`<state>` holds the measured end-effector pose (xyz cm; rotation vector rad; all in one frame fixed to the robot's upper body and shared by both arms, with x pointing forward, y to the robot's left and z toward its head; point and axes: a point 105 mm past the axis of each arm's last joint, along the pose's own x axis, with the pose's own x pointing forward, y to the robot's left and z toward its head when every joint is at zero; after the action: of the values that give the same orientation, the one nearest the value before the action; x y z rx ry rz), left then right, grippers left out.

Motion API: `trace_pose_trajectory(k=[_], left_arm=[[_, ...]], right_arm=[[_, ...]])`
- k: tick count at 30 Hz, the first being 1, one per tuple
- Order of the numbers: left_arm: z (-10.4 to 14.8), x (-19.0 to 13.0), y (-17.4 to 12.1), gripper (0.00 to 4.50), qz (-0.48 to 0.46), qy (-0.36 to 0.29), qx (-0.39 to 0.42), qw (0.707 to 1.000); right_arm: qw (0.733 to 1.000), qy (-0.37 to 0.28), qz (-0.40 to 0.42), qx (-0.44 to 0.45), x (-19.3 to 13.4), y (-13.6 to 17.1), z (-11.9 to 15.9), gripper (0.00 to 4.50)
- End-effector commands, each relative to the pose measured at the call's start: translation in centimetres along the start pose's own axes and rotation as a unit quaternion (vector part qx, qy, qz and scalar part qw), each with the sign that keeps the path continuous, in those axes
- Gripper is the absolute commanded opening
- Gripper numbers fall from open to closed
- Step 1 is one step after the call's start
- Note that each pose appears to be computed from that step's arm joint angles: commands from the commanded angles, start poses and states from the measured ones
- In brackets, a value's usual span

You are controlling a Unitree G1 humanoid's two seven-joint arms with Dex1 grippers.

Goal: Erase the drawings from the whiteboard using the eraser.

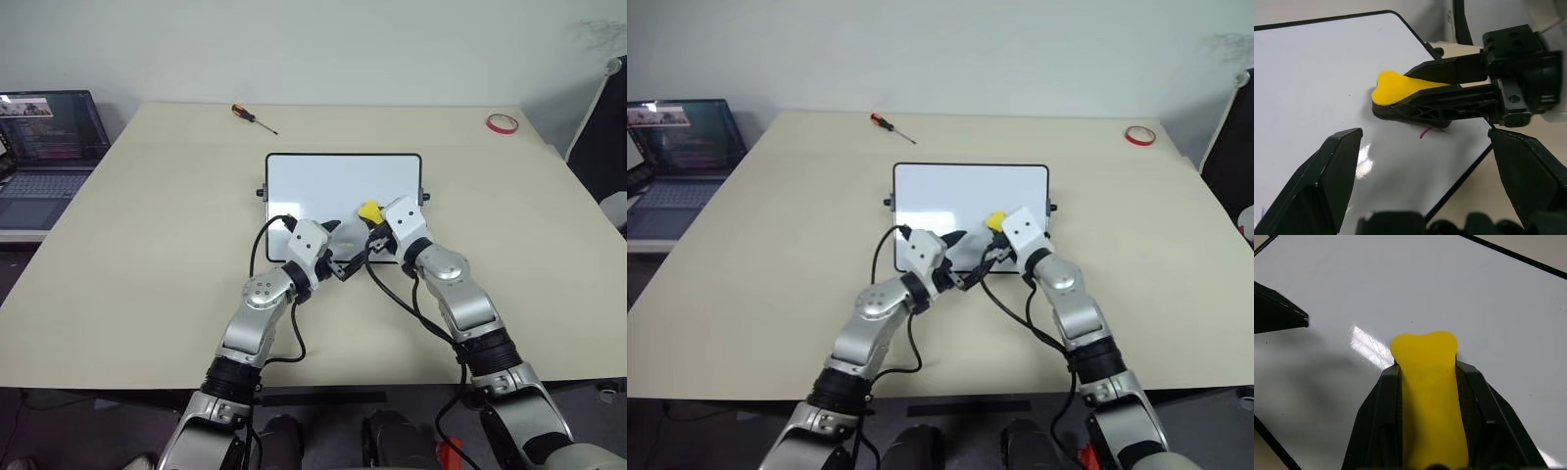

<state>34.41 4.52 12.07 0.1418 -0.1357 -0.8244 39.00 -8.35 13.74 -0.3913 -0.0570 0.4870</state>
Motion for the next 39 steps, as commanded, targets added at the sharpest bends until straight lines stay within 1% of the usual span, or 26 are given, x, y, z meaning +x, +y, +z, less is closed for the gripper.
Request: trace_pose_trajectory(k=[1,6,11,14,17,20,22,25,32,36,39], left_arm=[[1.3,-0.8,-0.3,4.5,-0.004,-0.019,0.015,1.0],[0.5,-3.0,0.0,4.5,0.024,-0.004,0.013,1.0],[-0.6,-4.2,-1.0,4.5,0.026,0.013,-0.002,1.0],[-1.0,-4.5,-1.3,4.5,0.027,0.018,-0.007,0.999],[-1.3,-4.8,-1.6,4.5,0.025,0.024,-0.006,0.999],[-1.4,-5.0,-1.5,4.5,0.027,0.026,-0.007,0.999],[-1.5,-5.2,-1.3,4.5,0.031,0.028,-0.007,0.999],[-1.5,-5.2,-1.1,4.5,0.034,0.03,-0.005,0.999],[-1.4,-4.9,-1.0,4.5,0.037,0.028,-0.003,0.999],[-1.2,-4.5,-1.1,4.5,0.037,0.025,-0.003,0.999],[-0.8,-4.0,-1.0,4.5,0.034,0.018,-0.002,0.999]], right_arm=[[0.999,-0.005,-0.027,0.024,-1.5,-2.1,0.2,1.15],[0.998,-0.035,-0.018,0.045,-4.3,-3.0,1.7,1.15],[0.999,-0.018,-0.017,0.031,-7.2,-4.2,0.6,1.15],[1.0,-0.005,-0.009,0.017,-8.9,-4.3,-0.3,1.15],[1.0,0.005,0.005,0.007,-10.5,-3.8,-1.1,1.15],[1.0,0.001,0.026,-0.001,-11.5,-3.0,-1.2,1.15],[0.999,0.014,0.033,-0.002,-12.2,-2.7,-1.9,1.15],[0.999,0.021,0.033,-0.007,-12.5,-2.6,-2.4,1.15],[0.999,0.012,0.035,-0.02,-12.1,-2.8,-2.1,1.15],[0.999,-0.012,0.025,-0.033,-11.1,-3.1,-1.1,1.15],[0.998,-0.046,0.001,-0.047,-9.1,-3.5,0.3,1.15]])
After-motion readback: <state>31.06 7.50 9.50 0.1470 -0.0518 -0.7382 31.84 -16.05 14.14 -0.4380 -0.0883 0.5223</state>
